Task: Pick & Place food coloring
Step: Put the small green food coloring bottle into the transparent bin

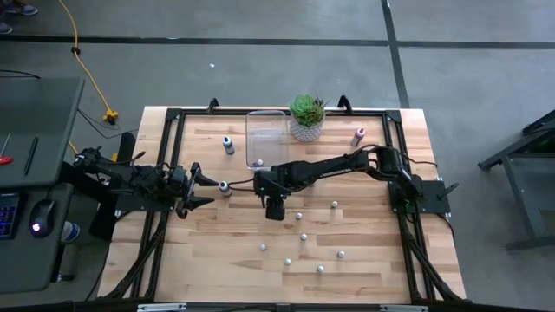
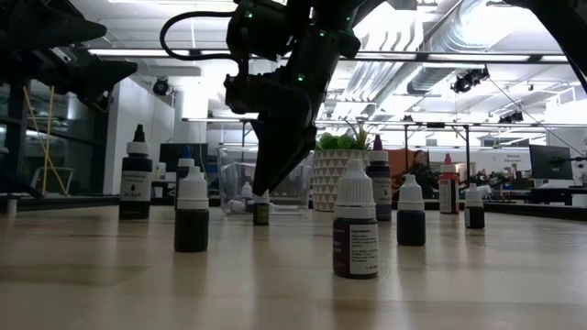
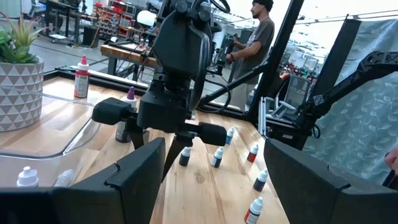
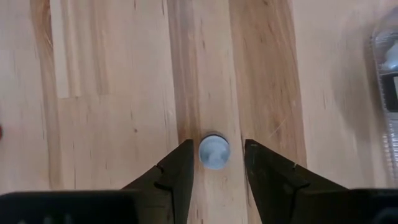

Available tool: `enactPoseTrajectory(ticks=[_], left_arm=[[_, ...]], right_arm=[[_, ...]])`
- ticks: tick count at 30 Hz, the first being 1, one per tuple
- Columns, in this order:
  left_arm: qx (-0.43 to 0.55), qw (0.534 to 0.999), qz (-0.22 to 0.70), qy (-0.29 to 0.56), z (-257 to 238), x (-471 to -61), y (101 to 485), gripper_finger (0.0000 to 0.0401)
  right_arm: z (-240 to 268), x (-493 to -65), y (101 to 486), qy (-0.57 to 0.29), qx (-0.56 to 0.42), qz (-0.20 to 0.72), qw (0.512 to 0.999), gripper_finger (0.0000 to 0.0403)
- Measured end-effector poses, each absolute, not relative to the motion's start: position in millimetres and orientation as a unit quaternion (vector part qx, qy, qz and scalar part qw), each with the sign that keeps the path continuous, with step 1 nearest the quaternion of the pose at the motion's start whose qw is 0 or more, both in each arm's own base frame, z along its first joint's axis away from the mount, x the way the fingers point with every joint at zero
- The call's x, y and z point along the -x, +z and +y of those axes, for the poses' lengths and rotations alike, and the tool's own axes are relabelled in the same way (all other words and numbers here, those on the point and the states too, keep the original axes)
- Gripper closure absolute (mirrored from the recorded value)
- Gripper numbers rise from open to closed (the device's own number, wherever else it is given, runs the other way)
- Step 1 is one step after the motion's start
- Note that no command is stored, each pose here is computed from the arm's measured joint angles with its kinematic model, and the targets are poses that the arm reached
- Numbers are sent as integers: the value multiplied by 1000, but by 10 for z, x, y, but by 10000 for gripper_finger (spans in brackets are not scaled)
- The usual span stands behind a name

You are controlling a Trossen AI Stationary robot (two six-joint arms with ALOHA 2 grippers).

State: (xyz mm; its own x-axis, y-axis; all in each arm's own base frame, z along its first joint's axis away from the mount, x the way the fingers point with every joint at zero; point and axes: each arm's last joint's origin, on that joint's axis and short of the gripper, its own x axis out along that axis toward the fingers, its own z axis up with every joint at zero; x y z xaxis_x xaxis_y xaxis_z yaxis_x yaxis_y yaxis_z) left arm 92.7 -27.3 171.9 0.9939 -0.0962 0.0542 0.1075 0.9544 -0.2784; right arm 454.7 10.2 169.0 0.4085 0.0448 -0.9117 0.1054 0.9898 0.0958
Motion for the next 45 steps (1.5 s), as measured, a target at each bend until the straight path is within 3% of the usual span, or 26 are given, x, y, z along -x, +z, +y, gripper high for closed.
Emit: enactPoseTrajectory(ticks=[9, 21, 32, 45], left_arm=[[142, 988, -20, -51, -273, -927, 1719, 130], [142, 988, -20, -52, -273, -927, 1719, 130], [142, 988, -20, -52, -273, -927, 1719, 130], [142, 988, -20, -52, -273, -927, 1719, 130]], right_arm=[[103, -4545, 1685, -19, -70, 545, 835, 277], [104, -4545, 1684, -20, -72, 545, 835, 359], [168, -4521, 1738, -33, -85, 544, 834, 355], [316, -4410, 2265, -42, -88, 483, 870, 355]])
